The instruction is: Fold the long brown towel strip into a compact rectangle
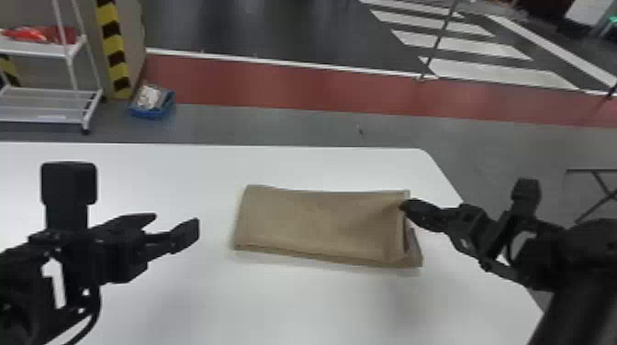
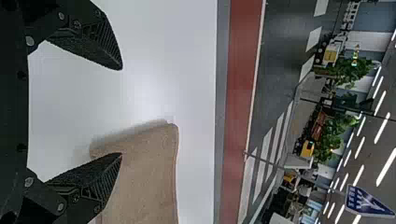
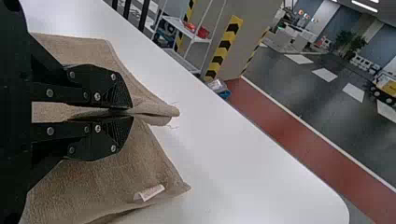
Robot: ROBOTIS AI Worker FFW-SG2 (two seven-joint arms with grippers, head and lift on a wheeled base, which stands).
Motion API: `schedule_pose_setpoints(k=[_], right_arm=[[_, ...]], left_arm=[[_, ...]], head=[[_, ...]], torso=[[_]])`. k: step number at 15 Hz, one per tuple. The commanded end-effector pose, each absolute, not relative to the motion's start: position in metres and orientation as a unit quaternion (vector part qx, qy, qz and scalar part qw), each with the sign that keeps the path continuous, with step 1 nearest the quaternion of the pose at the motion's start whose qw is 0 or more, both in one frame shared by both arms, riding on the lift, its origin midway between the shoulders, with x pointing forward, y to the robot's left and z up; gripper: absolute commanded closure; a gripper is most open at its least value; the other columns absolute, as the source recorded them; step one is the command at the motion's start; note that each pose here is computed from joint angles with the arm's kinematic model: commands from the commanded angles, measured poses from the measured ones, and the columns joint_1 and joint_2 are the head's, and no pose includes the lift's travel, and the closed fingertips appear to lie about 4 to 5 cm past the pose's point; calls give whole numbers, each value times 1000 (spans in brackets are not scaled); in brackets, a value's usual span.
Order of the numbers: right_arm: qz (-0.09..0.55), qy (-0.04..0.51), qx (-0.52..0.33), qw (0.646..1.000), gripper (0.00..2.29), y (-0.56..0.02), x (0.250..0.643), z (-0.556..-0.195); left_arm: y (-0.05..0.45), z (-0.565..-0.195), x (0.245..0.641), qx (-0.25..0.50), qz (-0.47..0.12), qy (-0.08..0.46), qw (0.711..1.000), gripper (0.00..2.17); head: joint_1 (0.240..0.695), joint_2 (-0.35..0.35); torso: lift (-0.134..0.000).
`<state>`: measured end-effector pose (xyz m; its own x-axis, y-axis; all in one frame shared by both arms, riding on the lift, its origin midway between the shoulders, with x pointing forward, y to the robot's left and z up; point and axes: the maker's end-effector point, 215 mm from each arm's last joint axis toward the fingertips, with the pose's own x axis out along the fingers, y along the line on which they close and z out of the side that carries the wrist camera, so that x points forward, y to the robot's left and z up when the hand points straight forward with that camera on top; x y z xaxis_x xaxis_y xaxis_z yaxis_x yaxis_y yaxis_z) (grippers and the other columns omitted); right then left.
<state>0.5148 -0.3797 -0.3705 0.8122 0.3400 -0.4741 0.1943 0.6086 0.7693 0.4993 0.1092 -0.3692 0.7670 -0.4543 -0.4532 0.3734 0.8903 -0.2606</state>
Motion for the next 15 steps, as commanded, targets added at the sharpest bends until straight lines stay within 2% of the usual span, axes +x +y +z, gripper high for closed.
schedule_pose_setpoints(k=[1,2,4,5,7,8,9,11,15], right_arm=[[21,323,443,836,1021,-394,505,-391],[18,335,438,834,1021,-391,501,-400],[36,305,440,844,1021,-388,509,-374],[29,318,419,850,1021,-387,509,-377],[13,290,411,864,1021,-413,495,-360],[-6,294,407,865,1021,-434,486,-365],[-28,330,411,849,1021,-445,473,-398],[-18,321,441,838,1021,-436,471,-404],[-21,335,436,835,1021,-431,469,-414]], left_arm=[[106,-370,499,-78,-223,261,936,269],[106,-371,498,-78,-224,262,935,269],[107,-372,499,-77,-221,263,936,269],[109,-372,499,-76,-220,263,936,269],[113,-373,498,-76,-217,263,937,269],[115,-373,498,-76,-216,263,937,269],[115,-373,499,-75,-217,264,937,269],[107,-372,499,-75,-223,263,936,269],[106,-372,497,-73,-225,263,935,269]], head=[[695,-282],[695,-291],[695,-306],[695,-304],[695,-301],[695,-302],[695,-308],[695,-349],[695,-350]], torso=[[-124],[-124],[-124],[-124],[-124],[-124],[-124],[-124],[-124]])
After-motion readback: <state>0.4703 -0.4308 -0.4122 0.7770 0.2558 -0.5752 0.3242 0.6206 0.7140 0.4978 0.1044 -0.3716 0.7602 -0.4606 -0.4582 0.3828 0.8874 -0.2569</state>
